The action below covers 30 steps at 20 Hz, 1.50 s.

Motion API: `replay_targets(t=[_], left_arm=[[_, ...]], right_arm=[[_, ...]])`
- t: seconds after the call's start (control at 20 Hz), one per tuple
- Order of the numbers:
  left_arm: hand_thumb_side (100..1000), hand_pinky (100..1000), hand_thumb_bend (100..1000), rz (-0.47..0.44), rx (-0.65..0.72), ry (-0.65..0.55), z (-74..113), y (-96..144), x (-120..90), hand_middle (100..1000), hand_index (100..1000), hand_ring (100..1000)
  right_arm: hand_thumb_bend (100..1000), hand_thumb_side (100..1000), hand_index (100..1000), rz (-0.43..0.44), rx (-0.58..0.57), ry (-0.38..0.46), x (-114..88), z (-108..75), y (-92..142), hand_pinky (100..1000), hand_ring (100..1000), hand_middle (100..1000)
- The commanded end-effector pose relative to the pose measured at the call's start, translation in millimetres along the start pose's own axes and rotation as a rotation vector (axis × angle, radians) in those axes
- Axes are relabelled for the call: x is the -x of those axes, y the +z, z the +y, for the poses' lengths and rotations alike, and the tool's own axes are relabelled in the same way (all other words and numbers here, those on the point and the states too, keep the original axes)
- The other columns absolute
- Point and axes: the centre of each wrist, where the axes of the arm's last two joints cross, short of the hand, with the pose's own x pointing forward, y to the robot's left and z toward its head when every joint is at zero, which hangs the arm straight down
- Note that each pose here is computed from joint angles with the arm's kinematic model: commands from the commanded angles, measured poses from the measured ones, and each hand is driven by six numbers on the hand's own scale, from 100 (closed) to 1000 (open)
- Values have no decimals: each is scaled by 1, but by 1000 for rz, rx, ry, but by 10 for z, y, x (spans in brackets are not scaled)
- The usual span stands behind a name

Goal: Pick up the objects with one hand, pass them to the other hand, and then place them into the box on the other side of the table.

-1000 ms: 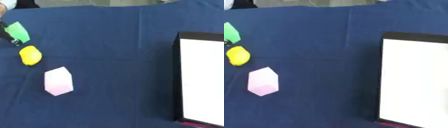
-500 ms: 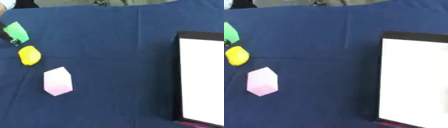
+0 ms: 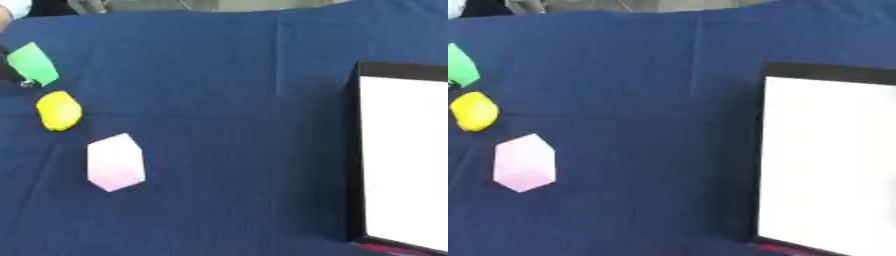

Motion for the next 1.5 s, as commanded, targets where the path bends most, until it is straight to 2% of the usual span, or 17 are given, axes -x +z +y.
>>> replay_targets(t=[0.05, 0.5, 0.65, 0.85, 1.05, 1.35, 1.5], left_arm=[[100, 867, 672, 10, -28, 1, 198, 20, 54, 737, 777, 824], [100, 833, 622, 20, -38, -16, 154, 18, 19, 694, 693, 799], [100, 795, 550, 10, -38, -12, 141, 25, -18, 633, 620, 757], [100, 763, 478, -19, -34, 3, 146, 46, -86, 581, 584, 709], [100, 746, 448, -42, -27, 18, 140, 57, -129, 561, 572, 684], [100, 718, 364, -144, -47, 37, 192, 133, -260, 510, 550, 626], [100, 715, 353, -201, -56, 38, 235, 185, -310, 503, 545, 619]], right_arm=[[100, 416, 978, -22, -7, 19, -59, -22, -26, 869, 906, 712], [100, 417, 978, -23, -12, 20, -59, -17, -26, 870, 906, 712], [100, 417, 979, -23, -13, 21, -57, -22, -21, 870, 906, 712], [100, 415, 979, -21, -16, 19, -55, -35, -12, 871, 906, 712], [100, 414, 980, -16, -18, 14, -52, -56, 3, 871, 907, 712], [100, 421, 980, 0, -21, 6, -40, -88, 41, 871, 907, 713], [100, 411, 980, 10, -19, 3, -28, -103, 71, 871, 907, 714]])
